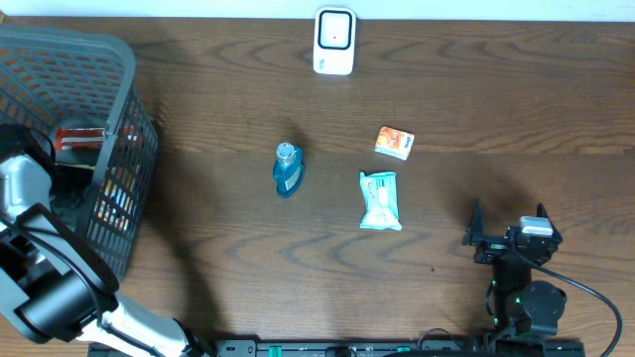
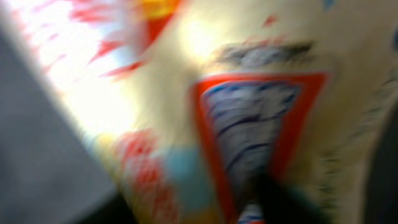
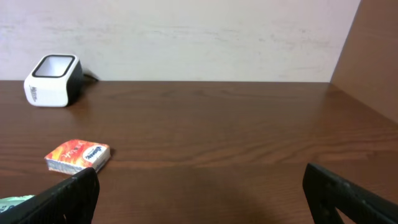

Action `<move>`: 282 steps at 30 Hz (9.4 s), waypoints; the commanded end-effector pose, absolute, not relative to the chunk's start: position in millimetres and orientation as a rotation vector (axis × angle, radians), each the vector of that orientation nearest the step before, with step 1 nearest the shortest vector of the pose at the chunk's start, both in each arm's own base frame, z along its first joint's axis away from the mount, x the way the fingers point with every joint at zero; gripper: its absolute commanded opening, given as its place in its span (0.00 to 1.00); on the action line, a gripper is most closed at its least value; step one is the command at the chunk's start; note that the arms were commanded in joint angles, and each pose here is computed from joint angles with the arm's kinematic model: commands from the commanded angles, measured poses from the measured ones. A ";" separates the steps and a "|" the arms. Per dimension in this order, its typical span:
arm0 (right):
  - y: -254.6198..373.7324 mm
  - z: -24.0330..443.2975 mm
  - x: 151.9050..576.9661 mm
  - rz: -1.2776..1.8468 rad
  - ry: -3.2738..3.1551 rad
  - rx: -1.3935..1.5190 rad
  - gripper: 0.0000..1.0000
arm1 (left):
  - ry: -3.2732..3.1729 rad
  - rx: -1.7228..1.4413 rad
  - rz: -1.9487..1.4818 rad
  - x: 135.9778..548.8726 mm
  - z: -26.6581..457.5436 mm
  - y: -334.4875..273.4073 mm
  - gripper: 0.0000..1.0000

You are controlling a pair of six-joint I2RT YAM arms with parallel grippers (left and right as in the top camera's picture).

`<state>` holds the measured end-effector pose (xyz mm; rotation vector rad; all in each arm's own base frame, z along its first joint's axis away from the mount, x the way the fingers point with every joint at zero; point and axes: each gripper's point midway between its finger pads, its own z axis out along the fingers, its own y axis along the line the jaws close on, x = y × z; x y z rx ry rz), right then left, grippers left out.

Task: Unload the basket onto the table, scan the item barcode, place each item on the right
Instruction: 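Grasp the white-and-red snack bag in the basket with left gripper, then carry the snack bag to the scanner and hold it there, then release the snack bag onto the table beside the wipes, then move the left gripper back into the basket, then grasp the red snack stick packet in the basket with left gripper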

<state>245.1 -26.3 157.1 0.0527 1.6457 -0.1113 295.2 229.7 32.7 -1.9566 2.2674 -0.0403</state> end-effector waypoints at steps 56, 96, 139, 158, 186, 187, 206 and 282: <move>-27.5 156.4 244.7 -0.125 1.647 0.046 0.99 | 1.997 -2.157 0.223 251.8 124.5 215.3 1.00; -27.5 156.5 244.7 -0.125 1.647 0.046 0.99 | 1.782 -1.616 0.071 275.4 265.9 230.8 0.07; -27.5 156.4 244.7 -0.125 1.647 0.046 0.99 | 2.768 0.107 -0.215 325.3 74.2 -289.2 0.08; -27.5 156.5 244.7 -0.125 1.647 0.046 0.99 | 2.469 0.430 -0.252 304.5 199.4 -290.1 0.99; -27.5 156.4 244.7 -0.125 1.647 0.046 0.99 | 2.089 -1.359 0.133 286.6 275.7 210.7 1.00; -27.5 156.4 244.7 -0.125 1.647 0.046 0.99 | 2.137 -1.329 0.125 295.6 264.9 212.9 0.99; -27.5 156.4 244.7 -0.125 1.647 0.046 0.99 | 2.546 -1.102 0.133 405.0 83.4 218.3 0.98; -27.5 156.5 244.7 -0.125 1.647 0.046 0.99 | 1.836 -2.303 0.473 280.9 12.4 266.2 0.98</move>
